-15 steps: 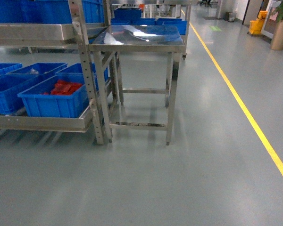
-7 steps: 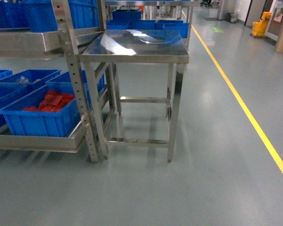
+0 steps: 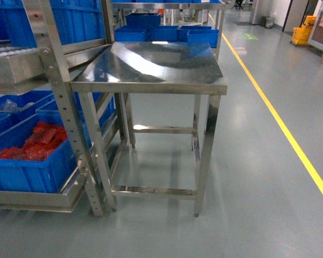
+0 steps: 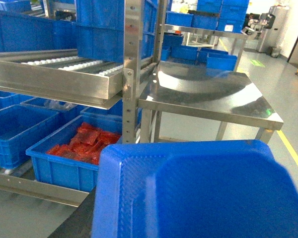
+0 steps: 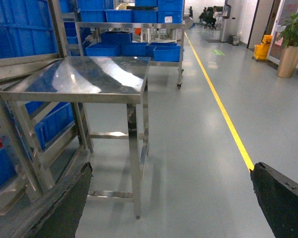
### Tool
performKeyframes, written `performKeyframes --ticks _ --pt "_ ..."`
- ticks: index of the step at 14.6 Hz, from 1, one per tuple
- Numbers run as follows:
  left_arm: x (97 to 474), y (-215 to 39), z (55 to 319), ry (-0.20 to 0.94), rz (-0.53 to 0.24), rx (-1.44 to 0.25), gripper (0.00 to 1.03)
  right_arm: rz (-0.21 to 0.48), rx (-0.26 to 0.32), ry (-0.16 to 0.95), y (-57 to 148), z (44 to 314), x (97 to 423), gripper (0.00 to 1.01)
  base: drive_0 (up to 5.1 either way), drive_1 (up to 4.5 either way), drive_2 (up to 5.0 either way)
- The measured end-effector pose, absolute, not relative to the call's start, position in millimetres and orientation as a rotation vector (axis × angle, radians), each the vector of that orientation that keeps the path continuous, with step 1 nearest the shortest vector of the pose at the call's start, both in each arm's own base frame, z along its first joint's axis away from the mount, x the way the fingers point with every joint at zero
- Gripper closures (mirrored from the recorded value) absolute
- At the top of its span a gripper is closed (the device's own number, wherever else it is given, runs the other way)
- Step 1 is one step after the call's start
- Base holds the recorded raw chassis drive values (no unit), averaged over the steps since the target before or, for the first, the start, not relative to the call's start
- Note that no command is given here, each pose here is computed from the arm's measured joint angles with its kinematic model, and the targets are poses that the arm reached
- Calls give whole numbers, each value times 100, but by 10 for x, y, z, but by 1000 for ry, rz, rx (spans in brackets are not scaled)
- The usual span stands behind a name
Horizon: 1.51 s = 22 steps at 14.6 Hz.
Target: Pick blue part to blue bin on bottom shelf
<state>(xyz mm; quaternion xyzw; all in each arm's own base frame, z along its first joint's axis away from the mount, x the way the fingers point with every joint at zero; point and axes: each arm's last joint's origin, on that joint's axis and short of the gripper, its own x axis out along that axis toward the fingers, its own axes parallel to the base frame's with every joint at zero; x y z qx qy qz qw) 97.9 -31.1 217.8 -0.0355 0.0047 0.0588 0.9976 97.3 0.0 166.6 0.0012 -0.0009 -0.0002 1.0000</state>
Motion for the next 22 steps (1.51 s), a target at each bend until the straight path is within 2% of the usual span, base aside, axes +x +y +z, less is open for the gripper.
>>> performKeyframes --ticks 17,22 --pt "982 -312 2178 10 115 -71 59 -2 2 -4 -1 1668 973 3 1 435 -432" --pt "980 -311 2178 10 116 -71 59 -1 2 -1 0 1666 973 3 -487 259 259"
